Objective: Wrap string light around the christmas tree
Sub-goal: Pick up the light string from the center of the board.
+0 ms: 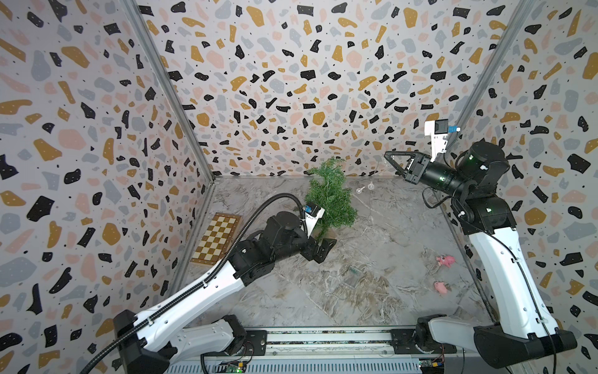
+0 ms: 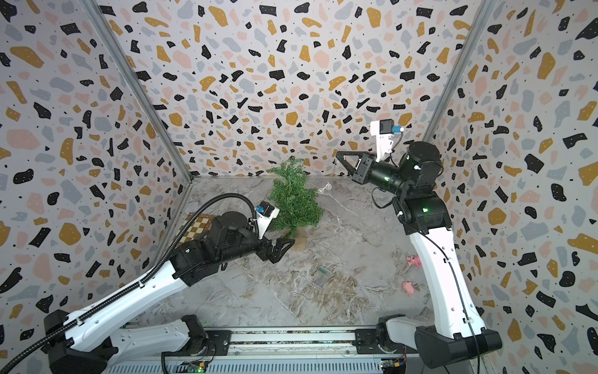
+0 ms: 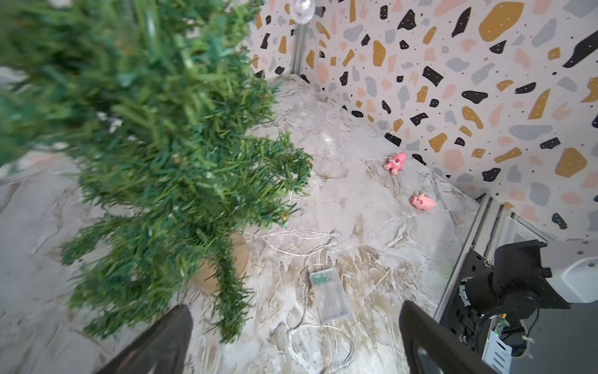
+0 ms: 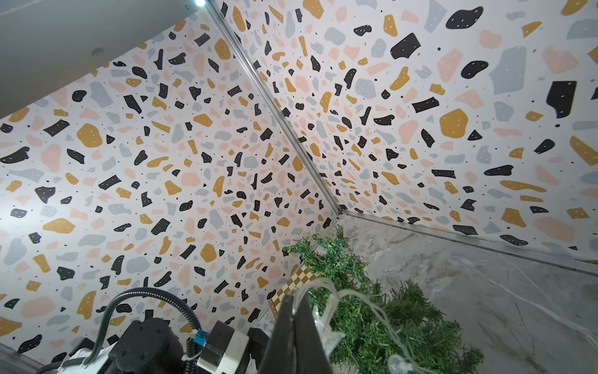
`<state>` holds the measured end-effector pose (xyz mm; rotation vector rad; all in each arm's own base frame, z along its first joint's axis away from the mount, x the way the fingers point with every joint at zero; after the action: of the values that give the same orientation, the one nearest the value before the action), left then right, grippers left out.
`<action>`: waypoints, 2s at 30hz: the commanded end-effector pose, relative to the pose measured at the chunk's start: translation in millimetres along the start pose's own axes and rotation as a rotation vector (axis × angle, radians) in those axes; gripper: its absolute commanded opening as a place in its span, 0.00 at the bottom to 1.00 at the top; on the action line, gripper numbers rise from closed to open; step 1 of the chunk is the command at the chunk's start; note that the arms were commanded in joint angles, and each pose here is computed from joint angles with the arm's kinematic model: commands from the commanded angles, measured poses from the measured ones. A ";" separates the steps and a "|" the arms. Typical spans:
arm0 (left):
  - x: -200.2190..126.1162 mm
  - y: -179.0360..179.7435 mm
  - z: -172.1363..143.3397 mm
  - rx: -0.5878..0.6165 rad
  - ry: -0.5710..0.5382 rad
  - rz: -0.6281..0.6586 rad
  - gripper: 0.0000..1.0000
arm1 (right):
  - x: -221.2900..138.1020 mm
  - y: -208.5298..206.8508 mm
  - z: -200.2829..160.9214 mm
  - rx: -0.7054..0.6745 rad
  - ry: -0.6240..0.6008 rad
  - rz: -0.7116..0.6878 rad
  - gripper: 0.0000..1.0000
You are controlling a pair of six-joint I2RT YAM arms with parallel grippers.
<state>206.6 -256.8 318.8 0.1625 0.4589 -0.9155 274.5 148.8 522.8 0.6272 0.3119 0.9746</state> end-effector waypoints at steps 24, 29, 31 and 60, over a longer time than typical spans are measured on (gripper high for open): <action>58.6 -24.9 135.5 0.203 -0.348 -0.079 1.00 | -15.9 93.7 -6.2 -0.056 0.068 0.301 0.00; 71.6 -22.9 153.3 0.203 -0.405 -0.059 0.69 | -6.6 75.8 -17.7 -0.022 0.094 0.285 0.00; 70.6 -28.2 156.0 0.201 -0.404 -0.103 0.33 | -3.5 67.1 -20.6 -0.014 0.090 0.265 0.00; -103.9 -29.5 212.3 0.300 -0.431 -0.016 0.00 | -7.0 -116.5 -246.6 -0.350 0.162 -0.300 0.79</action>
<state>201.0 -279.0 543.1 0.2141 -0.0414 -1.0257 225.2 174.5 244.3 0.3142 0.5414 0.7755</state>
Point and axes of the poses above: each gripper's point midway between its finger pads, its own x axis out along the fingers, its own y axis along the line the jaws close on, z = x × y, the point moved 5 cm from there along -x, back along the fingers, and after that the axes turned 7 degrees about x, right-handed, at the moved point
